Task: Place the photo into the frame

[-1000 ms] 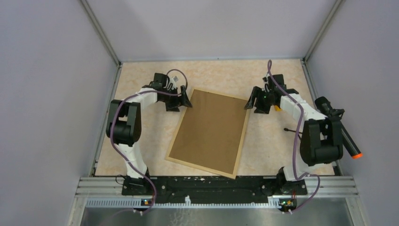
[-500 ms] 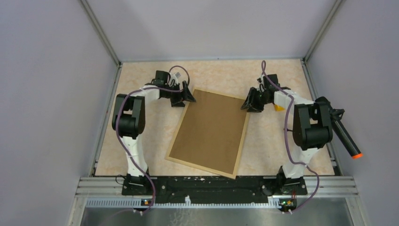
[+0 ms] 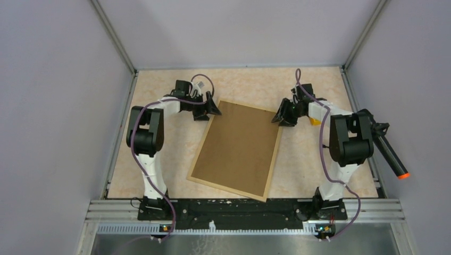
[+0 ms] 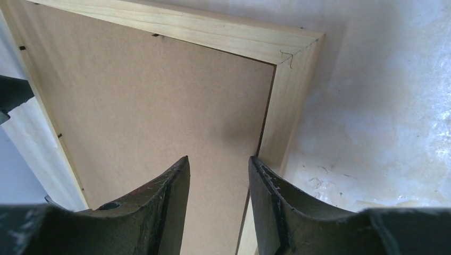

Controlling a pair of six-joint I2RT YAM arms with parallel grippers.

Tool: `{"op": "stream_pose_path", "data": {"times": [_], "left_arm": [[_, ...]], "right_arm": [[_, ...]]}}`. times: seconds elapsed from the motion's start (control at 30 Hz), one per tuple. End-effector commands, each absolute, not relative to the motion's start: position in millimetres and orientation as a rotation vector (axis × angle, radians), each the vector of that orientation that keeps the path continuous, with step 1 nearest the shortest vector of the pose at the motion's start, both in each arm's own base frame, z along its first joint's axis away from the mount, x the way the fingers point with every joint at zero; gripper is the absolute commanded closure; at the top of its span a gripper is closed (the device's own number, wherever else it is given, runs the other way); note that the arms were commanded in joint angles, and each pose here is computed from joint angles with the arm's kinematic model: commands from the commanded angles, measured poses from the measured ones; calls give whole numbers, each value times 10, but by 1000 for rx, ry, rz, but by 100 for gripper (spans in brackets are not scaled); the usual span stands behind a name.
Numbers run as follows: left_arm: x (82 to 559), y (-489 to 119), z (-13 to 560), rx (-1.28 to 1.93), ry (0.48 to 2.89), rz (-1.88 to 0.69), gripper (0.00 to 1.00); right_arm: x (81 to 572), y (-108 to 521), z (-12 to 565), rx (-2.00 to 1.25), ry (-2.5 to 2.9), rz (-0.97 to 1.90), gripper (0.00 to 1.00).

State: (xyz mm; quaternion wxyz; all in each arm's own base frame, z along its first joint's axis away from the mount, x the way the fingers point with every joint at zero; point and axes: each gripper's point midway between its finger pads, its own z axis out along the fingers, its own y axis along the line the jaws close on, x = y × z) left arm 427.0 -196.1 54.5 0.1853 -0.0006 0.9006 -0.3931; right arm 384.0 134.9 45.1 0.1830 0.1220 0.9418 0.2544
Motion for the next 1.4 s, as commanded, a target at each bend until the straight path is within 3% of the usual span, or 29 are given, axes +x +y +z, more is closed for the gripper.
{"op": "stream_pose_path", "data": {"times": [0.0,0.47,0.7,0.93,1.37], "left_arm": [[4100,-1996,313,-29,2606,-1122,9],[3980,-2179,270,-32,2615,-1239,10],[4025,-2080,320,-46,2615,-1135,8],[4059,-2019,372,-58,2607,-1082,6],[4027,-2045,360,-56,2609,-1110,6]], "right_arm": [[3811,1346,155,380,2711,635,54],[3732,1846,-17,269,2762,595,53],[3644,1515,239,113,2765,331,52],[3405,1437,501,7,2767,329,52],[3348,1450,-91,60,2847,235,53]]}}
